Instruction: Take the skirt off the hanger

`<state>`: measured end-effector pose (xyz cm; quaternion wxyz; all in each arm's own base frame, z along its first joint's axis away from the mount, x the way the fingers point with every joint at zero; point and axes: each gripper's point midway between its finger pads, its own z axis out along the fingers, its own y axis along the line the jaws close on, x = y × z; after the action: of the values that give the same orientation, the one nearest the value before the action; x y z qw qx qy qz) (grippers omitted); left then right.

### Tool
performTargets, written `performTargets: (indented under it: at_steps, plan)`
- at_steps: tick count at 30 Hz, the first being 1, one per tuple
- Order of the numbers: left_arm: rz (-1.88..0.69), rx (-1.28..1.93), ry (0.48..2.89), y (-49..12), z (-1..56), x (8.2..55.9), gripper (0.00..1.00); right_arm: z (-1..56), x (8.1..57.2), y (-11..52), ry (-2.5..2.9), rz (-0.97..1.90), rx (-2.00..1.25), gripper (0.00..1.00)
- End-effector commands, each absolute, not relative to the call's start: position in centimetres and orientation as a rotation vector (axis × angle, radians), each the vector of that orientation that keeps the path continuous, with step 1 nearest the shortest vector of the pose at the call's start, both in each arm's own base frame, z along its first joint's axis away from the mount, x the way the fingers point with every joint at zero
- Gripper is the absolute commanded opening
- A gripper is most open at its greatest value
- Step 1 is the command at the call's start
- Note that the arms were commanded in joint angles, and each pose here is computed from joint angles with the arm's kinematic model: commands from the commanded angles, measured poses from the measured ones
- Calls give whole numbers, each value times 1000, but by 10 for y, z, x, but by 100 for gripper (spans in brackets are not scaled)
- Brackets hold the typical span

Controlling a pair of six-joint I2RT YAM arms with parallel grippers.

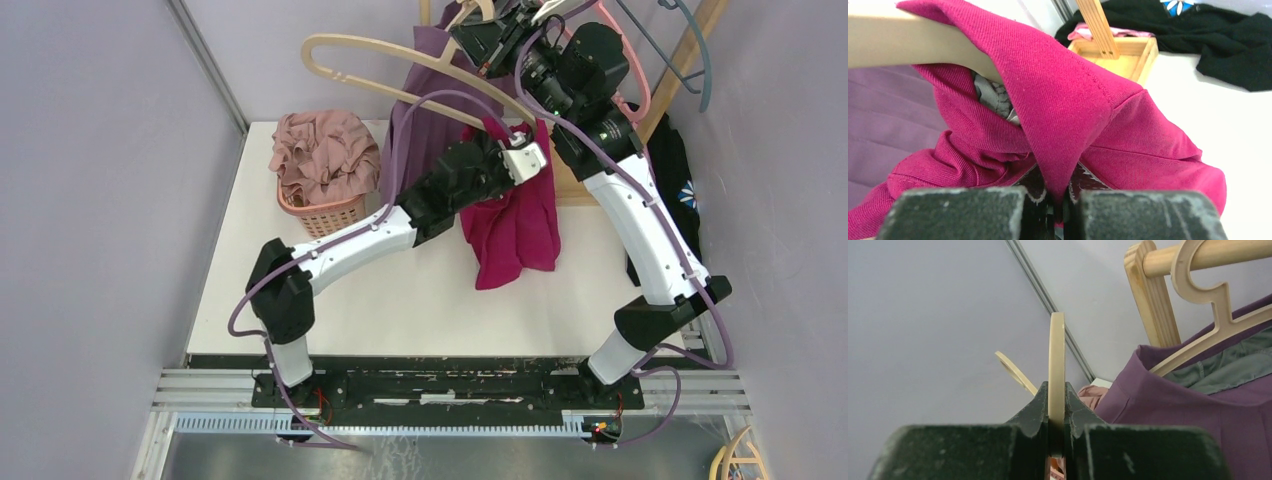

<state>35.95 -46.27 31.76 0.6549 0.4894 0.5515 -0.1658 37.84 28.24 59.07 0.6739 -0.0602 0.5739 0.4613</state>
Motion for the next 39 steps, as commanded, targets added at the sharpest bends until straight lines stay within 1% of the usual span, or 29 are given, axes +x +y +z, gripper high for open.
performTargets:
  at_steps: [1,4,5,6,8,11,12,13,14,15,16,17,23,27,30,33,34,35,38,39]
  plan:
    - [-526,1429,1555,-461,176,288,3,756,229,239,630,1267,-271,1]
    - [-490,1388,1510,-450,209,289,3,755,231,240,634,1251,-274,1]
    - [-481,1371,1497,-446,221,288,7,755,231,240,635,1245,-276,1]
    - [-477,1357,1481,-442,233,287,13,754,232,240,639,1237,-277,1]
    - [-472,1309,1442,-433,255,285,31,753,234,240,645,1222,-279,1]
    - [-491,1248,1395,-422,273,278,47,752,235,240,651,1206,-284,1]
    - [-501,1230,1382,-419,278,275,51,751,236,240,652,1202,-285,1]
    - [-518,1217,1370,-416,285,271,51,752,235,240,652,1199,-285,1]
    - [-531,1215,1367,-416,285,269,45,752,236,240,653,1198,-284,1]
    - [-540,1212,1367,-415,285,267,22,751,236,240,654,1196,-282,1]
    - [-546,1209,1375,-415,282,267,4,752,236,240,653,1193,-281,1]
    - [-558,1221,1383,-416,276,266,3,752,237,239,653,1193,-279,1]
    - [-676,1259,1493,-426,226,252,3,759,234,235,636,1170,-278,1]
    - [-656,1248,1562,-417,192,251,3,766,229,231,609,1154,-284,1]
    - [-583,1238,1579,-402,188,254,3,766,231,231,614,1129,-288,1]
    - [-518,1188,1565,-381,195,257,3,765,232,230,618,1109,-292,1]
    - [-494,1171,1568,-374,196,260,5,764,232,230,620,1107,-293,1]
    - [-473,1150,1572,-366,197,263,12,764,231,230,620,1105,-292,1]
    - [-440,1085,1573,-348,204,271,28,763,232,230,623,1096,-296,1]
    - [-435,1064,1569,-344,208,274,37,763,232,230,623,1095,-296,1]
